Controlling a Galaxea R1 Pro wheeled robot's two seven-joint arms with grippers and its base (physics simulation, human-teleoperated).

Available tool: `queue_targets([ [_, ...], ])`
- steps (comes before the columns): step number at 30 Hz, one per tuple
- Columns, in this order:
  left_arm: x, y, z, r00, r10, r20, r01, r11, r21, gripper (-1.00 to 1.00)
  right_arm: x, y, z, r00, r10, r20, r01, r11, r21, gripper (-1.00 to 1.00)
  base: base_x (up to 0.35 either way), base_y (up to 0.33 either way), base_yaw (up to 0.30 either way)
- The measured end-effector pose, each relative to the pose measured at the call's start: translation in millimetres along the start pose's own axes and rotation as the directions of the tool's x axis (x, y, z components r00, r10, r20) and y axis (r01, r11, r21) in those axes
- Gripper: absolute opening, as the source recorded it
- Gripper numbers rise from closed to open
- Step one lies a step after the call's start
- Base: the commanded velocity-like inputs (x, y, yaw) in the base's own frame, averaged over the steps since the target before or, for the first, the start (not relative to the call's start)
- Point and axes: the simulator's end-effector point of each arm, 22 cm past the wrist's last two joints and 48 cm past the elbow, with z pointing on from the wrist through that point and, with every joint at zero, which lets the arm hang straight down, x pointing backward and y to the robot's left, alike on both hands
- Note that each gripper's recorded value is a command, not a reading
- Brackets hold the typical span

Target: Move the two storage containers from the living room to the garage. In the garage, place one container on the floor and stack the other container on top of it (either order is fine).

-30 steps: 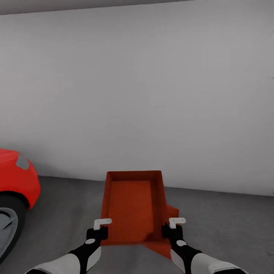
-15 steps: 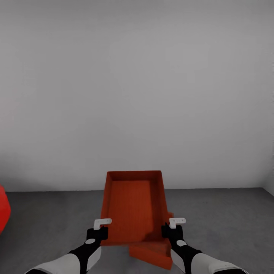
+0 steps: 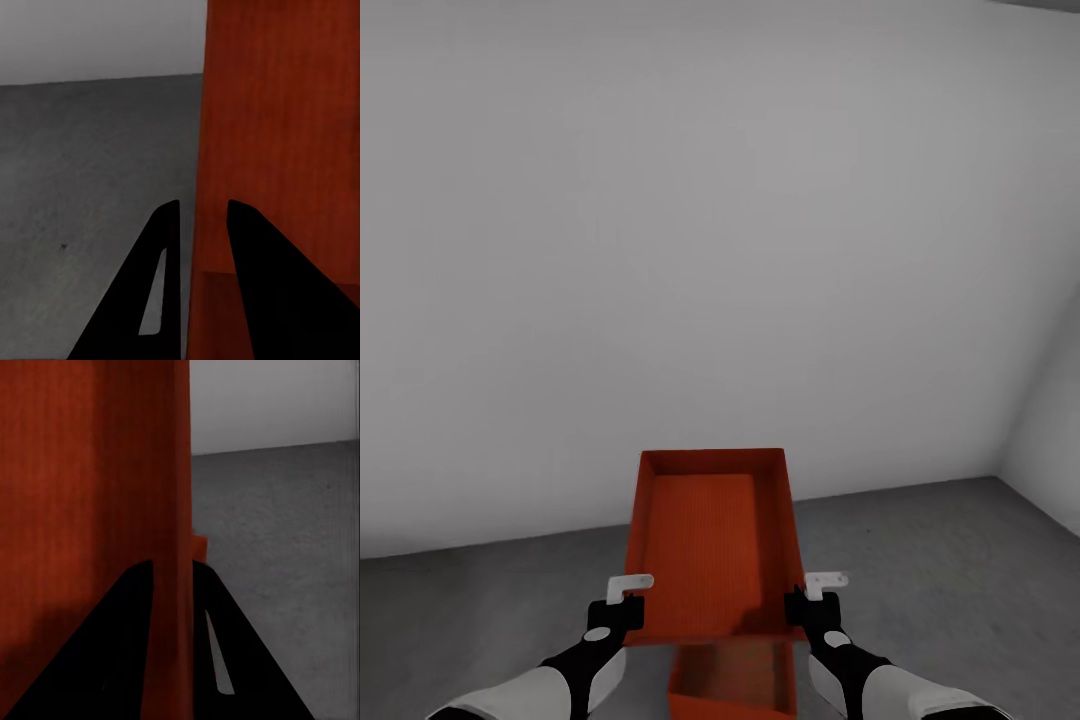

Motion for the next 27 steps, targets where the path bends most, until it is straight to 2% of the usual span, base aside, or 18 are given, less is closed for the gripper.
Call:
queue_targets([
  [21, -0.1, 0.0, 0.0, 1.000, 0.000, 0.000, 0.000, 1.000, 0.000, -1.00, 0.0, 0.0, 0.0, 1.000, 0.000, 0.000, 0.000, 1.000, 0.000, -1.00, 0.299, 0.178, -0.282],
  [27, -0.2, -0.1, 0.5, 1.000, 0.001, -0.001, -0.001, 1.000, -0.001, -1.00, 0.2, -0.1, 0.5, 1.000, 0.000, -0.001, 0.000, 1.000, 0.000, -1.00, 0.114, 0.032, -0.091],
])
